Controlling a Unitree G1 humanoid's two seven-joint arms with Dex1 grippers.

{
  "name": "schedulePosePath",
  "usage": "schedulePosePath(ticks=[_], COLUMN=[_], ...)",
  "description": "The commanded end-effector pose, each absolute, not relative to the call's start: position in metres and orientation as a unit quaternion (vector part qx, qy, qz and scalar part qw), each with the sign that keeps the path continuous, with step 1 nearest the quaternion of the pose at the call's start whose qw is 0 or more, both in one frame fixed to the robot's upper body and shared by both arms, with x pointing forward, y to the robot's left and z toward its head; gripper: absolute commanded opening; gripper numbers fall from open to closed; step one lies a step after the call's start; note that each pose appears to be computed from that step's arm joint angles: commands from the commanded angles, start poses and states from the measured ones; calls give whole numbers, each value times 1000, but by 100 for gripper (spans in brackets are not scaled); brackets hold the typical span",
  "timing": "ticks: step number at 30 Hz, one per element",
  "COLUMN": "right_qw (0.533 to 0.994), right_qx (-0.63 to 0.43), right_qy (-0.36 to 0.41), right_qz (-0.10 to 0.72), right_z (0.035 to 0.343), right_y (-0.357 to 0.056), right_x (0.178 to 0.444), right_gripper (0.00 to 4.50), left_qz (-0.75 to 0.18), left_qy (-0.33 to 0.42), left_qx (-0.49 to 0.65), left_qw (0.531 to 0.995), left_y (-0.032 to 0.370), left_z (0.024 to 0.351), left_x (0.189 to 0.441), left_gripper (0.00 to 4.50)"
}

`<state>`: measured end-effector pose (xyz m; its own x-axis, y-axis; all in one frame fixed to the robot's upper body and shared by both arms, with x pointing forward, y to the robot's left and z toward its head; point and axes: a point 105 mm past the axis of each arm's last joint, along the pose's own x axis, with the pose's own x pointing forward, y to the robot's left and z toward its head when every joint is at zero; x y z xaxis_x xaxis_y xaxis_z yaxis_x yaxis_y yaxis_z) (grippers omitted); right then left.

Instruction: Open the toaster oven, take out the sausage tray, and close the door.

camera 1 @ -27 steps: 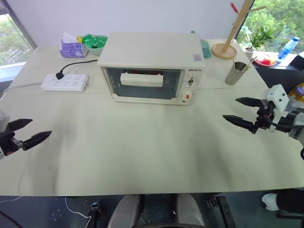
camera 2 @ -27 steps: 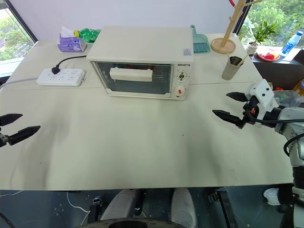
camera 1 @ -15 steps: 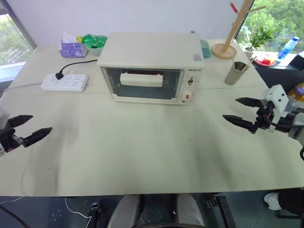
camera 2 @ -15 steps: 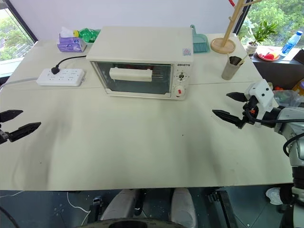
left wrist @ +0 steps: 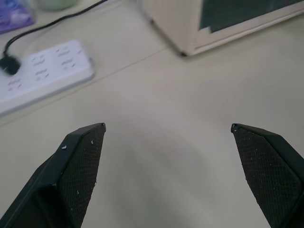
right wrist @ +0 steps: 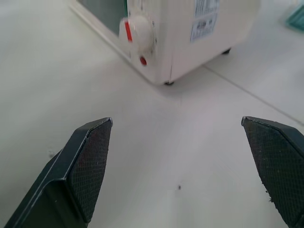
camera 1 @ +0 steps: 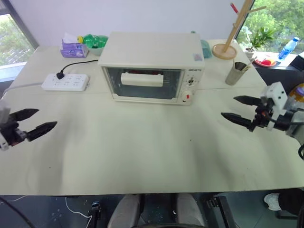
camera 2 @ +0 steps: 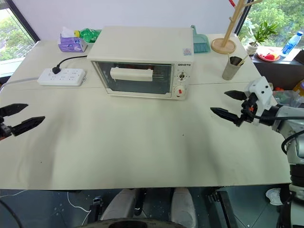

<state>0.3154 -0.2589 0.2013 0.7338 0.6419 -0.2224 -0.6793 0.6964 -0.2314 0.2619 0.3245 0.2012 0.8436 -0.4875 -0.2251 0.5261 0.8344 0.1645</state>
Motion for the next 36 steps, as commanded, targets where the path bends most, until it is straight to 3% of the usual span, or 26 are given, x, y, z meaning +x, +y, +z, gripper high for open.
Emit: schedulePosePath(ticks=[1, 7, 14, 24, 36], right_qw=[903, 873, 856, 847, 819], right_qx=[-155, -143, -121, -114, -111], right_qy=[19, -5, -20, -24, -56], right_qz=[399, 467, 502, 519, 560], right_z=[232, 243, 229, 215, 227], right_y=[-229, -169, -110, -67, -35], right_x=[312, 307, 324, 354, 350], right_gripper=[450, 450, 450, 450, 450], left_qz=[-337, -447, -507, -516, -495], left_qy=[57, 38, 19, 18, 17], left_qx=[119, 111, 112, 120, 120], left_qw=[932, 887, 854, 848, 861], left_y=[288, 237, 206, 200, 207], left_z=[225, 244, 256, 257, 257], left_x=[266, 278, 294, 298, 301], left_gripper=[446, 446, 446, 446, 446])
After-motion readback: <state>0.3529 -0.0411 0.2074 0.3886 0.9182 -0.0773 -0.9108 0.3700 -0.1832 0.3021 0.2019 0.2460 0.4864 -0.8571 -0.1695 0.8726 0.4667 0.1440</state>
